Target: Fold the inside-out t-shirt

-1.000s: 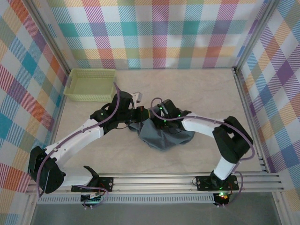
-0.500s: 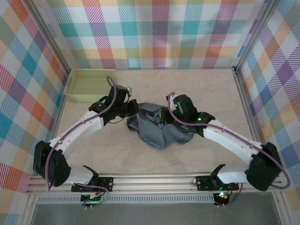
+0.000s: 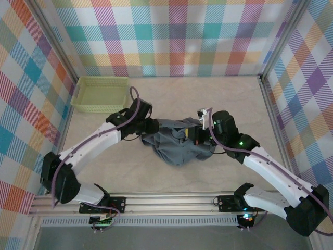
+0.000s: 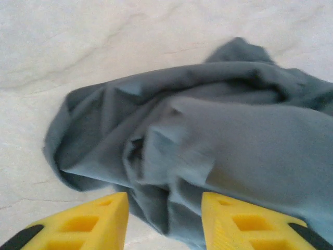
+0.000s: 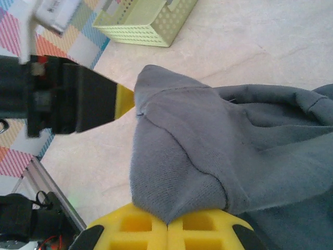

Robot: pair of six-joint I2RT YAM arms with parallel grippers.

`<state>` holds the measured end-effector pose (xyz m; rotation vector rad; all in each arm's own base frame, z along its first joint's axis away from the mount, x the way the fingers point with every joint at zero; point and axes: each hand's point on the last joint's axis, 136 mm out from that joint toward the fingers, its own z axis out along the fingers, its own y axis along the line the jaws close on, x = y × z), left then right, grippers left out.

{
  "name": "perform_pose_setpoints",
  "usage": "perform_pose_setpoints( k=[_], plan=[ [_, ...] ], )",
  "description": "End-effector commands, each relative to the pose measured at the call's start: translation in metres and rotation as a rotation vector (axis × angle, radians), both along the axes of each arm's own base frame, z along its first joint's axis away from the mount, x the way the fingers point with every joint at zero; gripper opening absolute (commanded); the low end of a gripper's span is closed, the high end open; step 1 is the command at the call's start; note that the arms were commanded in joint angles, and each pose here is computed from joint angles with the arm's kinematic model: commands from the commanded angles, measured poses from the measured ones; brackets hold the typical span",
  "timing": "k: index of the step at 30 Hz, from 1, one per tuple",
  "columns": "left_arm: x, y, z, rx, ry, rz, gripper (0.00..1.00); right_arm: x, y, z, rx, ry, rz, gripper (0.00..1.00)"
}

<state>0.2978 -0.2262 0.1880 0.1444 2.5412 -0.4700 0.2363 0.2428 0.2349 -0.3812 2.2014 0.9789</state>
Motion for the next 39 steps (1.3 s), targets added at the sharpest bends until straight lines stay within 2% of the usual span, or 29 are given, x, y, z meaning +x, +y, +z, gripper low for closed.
perform_pose_setpoints(
  k=[1,4,7,16,20,26,28,31,35,39],
  plan=[
    [-0.024,-0.022,0.036,-0.030,-0.148,-0.129,0.45,-0.013,0.008,0.012,0.064,-0.043,0.082,0.00],
    [-0.041,-0.054,0.040,-0.053,-0.172,-0.247,0.48,-0.019,0.010,0.015,0.094,-0.062,0.113,0.00],
    [-0.047,-0.079,0.029,-0.068,-0.137,-0.300,0.52,-0.022,0.013,0.017,0.115,-0.066,0.134,0.00],
    [-0.025,-0.101,-0.005,-0.082,-0.054,-0.194,0.58,-0.030,0.014,0.011,0.132,-0.059,0.167,0.00],
    [-0.020,-0.107,-0.011,-0.097,-0.040,-0.171,0.37,-0.020,0.004,-0.008,0.076,-0.044,0.090,0.00],
    [-0.024,-0.110,-0.008,-0.159,-0.047,-0.174,0.34,-0.014,-0.005,-0.023,0.036,-0.027,0.020,0.00],
    [-0.025,-0.101,-0.004,-0.169,-0.074,-0.143,0.39,-0.012,-0.011,-0.030,0.016,-0.018,-0.013,0.00],
    [-0.033,-0.104,-0.005,-0.202,-0.058,-0.181,0.53,-0.015,-0.010,-0.038,0.013,0.002,-0.003,0.00],
    [-0.037,-0.121,-0.020,-0.199,0.006,-0.227,0.53,-0.023,-0.003,-0.038,0.067,0.009,0.047,0.00],
    [-0.034,-0.122,-0.036,-0.177,0.031,-0.199,0.53,-0.030,0.004,-0.030,0.116,0.000,0.096,0.00]
  ],
)
